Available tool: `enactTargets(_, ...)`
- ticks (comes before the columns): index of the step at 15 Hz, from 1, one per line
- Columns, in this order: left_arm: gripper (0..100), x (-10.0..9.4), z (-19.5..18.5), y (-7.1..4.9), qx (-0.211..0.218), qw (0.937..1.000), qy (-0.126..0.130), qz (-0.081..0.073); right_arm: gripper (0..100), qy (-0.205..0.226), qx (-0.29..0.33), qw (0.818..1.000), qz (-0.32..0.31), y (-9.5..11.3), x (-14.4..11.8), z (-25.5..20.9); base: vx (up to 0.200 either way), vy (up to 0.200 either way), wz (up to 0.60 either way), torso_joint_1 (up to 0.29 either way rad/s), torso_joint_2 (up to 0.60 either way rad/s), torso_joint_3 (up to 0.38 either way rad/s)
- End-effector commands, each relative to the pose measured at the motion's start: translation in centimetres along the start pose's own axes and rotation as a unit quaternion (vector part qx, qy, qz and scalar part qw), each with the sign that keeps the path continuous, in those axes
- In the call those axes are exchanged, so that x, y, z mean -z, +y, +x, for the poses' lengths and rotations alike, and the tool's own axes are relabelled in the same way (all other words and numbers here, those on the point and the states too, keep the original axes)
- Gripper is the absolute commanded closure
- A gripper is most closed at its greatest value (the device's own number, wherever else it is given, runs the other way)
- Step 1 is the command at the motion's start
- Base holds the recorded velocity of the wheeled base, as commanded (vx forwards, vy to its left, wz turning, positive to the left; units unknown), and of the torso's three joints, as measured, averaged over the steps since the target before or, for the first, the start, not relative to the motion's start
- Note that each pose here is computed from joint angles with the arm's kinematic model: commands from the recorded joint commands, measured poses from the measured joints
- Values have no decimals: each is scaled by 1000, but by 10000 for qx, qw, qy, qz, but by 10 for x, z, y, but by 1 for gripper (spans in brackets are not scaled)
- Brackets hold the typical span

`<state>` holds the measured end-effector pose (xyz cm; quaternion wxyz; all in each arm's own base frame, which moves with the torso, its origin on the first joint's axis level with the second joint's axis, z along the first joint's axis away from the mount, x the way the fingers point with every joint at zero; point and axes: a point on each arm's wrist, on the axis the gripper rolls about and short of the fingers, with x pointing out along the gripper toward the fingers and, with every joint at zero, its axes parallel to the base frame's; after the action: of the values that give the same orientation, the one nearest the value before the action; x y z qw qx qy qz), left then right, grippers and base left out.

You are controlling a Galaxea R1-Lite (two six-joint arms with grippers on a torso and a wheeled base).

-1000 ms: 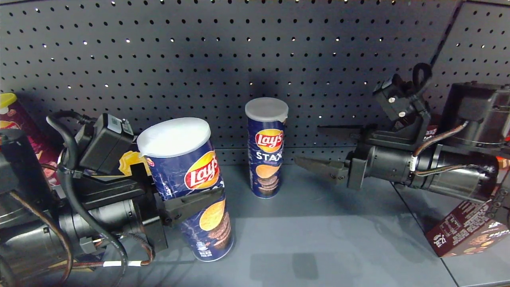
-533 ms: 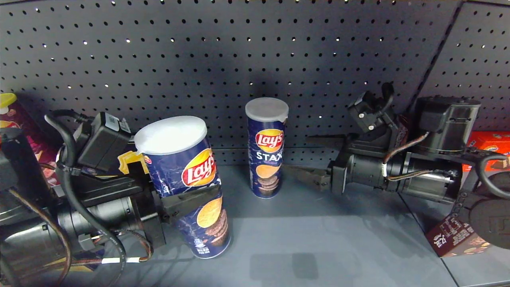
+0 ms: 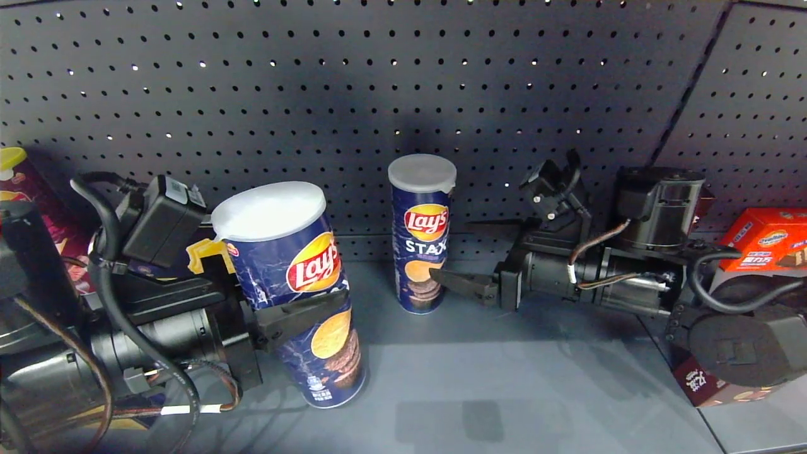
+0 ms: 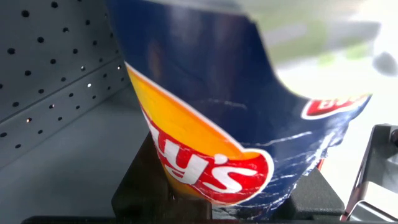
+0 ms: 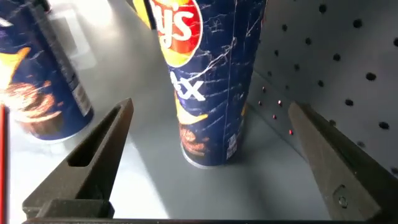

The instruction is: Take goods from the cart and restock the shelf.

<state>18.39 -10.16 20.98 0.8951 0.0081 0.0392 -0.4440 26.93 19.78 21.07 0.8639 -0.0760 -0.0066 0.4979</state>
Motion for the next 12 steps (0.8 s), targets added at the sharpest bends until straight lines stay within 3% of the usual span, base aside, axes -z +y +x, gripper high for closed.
enactTargets(1, 100, 0, 1, 1, -7, 10000, -3, 1, 0, 128, -29, 9999, 59, -2, 15, 11, 0, 0, 0, 0, 0, 0)
enactTargets(12, 100, 1, 0, 0, -6, 10000, 24, -52, 0, 166, -51, 9998, 87, -12, 34, 38, 0, 0, 0, 0, 0, 0)
